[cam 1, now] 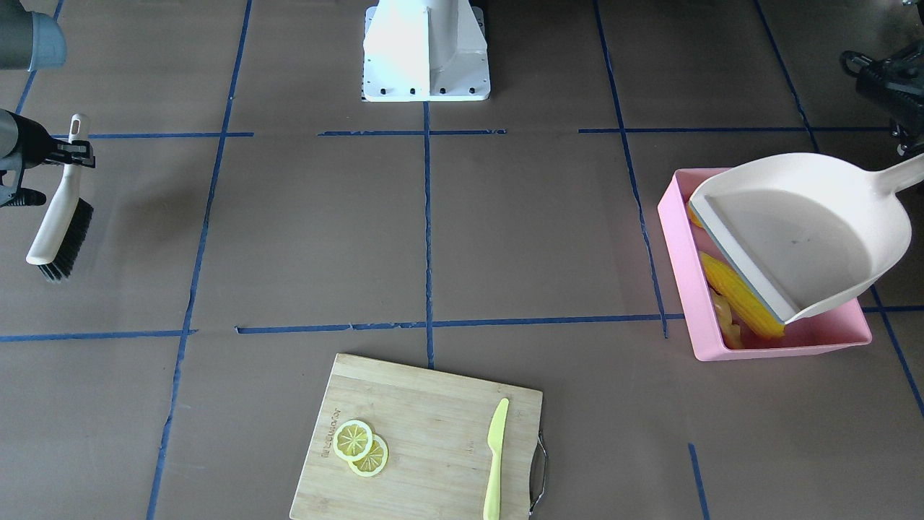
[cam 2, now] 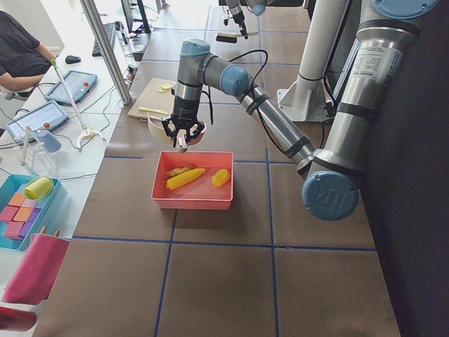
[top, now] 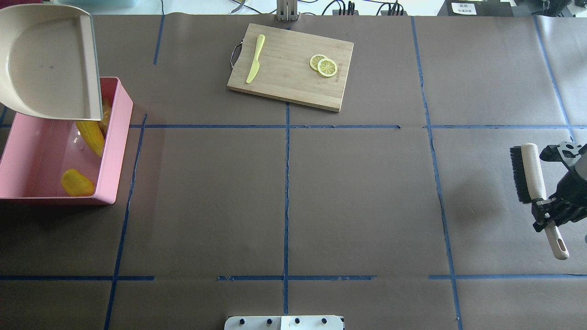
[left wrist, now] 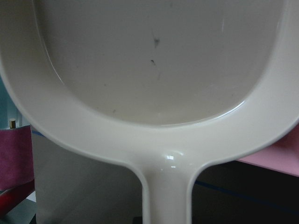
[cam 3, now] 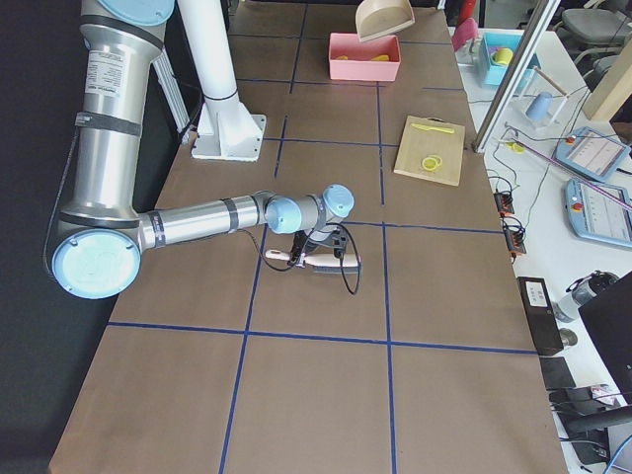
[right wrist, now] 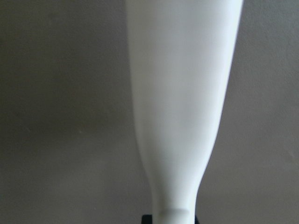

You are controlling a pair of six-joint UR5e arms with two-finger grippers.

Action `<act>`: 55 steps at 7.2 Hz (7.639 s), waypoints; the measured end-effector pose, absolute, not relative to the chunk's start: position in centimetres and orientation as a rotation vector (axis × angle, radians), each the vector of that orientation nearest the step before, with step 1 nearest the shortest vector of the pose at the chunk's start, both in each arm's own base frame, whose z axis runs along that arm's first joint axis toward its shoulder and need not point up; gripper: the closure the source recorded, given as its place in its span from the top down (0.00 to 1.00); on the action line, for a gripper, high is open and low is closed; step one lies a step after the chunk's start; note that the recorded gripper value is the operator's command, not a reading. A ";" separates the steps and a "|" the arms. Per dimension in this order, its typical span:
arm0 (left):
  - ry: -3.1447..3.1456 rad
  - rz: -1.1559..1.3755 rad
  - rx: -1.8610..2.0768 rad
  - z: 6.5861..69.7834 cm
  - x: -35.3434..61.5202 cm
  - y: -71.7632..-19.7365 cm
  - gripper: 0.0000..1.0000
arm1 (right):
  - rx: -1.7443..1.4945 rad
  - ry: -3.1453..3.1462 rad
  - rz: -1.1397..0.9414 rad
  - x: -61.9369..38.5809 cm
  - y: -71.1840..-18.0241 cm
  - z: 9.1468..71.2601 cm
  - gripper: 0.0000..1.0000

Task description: Sweep and dump trash into bin

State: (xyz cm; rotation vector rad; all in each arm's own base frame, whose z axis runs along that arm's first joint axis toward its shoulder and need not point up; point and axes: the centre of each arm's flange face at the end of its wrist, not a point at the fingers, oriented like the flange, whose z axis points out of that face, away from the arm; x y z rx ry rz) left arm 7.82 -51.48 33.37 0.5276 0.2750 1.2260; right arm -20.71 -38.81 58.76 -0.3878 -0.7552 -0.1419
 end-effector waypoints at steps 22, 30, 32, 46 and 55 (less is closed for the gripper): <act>0.584 1.406 0.537 29.4 43.9 -43.0 0.00 | -0.121 -0.858 0.137 -8.5 -46.8 50.6 1.00; 0.584 1.463 0.567 29.0 45.9 -42.7 0.16 | -0.101 -0.859 0.135 -8.2 -46.9 49.8 1.00; 0.573 1.472 0.562 29.5 46.0 -42.9 0.16 | -0.101 -0.860 0.135 -8.2 -46.9 49.8 1.00; 0.569 1.043 0.599 27.2 33.3 -49.2 1.00 | -0.068 -0.858 0.153 -7.0 -47.7 49.0 1.00; 0.551 0.327 0.140 53.1 -0.4 -59.0 1.00 | 0.039 -0.786 0.148 -6.3 -50.5 46.9 1.00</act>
